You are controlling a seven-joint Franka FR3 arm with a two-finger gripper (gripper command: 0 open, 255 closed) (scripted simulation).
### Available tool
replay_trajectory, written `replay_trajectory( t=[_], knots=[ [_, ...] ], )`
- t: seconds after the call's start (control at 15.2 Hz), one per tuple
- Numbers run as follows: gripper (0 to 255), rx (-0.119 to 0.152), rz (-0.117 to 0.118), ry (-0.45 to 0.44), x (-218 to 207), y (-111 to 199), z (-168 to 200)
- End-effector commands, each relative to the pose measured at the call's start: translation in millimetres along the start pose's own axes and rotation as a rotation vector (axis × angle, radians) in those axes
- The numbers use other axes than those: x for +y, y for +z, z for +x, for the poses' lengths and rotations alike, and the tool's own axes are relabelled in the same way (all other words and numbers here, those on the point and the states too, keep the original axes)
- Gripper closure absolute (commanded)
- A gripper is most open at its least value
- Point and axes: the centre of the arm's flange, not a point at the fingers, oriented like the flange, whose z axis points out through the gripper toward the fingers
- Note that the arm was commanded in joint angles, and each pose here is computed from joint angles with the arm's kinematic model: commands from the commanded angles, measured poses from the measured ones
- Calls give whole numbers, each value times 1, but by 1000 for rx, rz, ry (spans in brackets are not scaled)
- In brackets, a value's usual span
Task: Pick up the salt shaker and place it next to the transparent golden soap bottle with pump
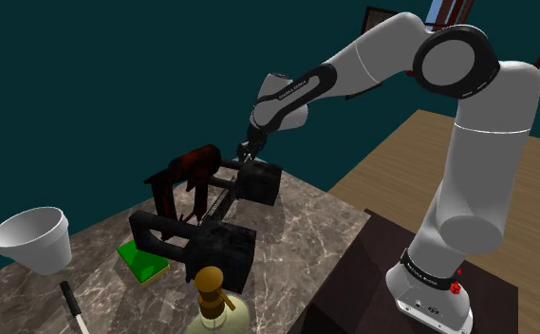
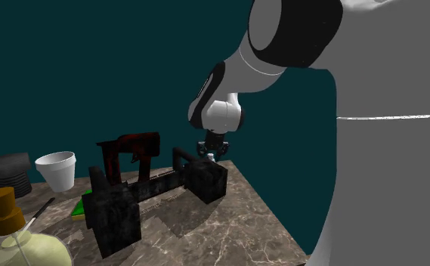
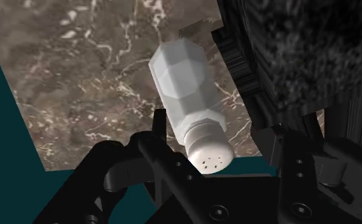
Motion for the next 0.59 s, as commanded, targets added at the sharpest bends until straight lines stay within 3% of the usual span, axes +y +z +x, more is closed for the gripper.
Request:
replay_trajectory(
  t=[0.0, 0.53],
  knots=[
    [255, -54, -1, 8, 7, 10, -9],
    [255, -54, 0, 9, 8, 7, -10]
  ],
)
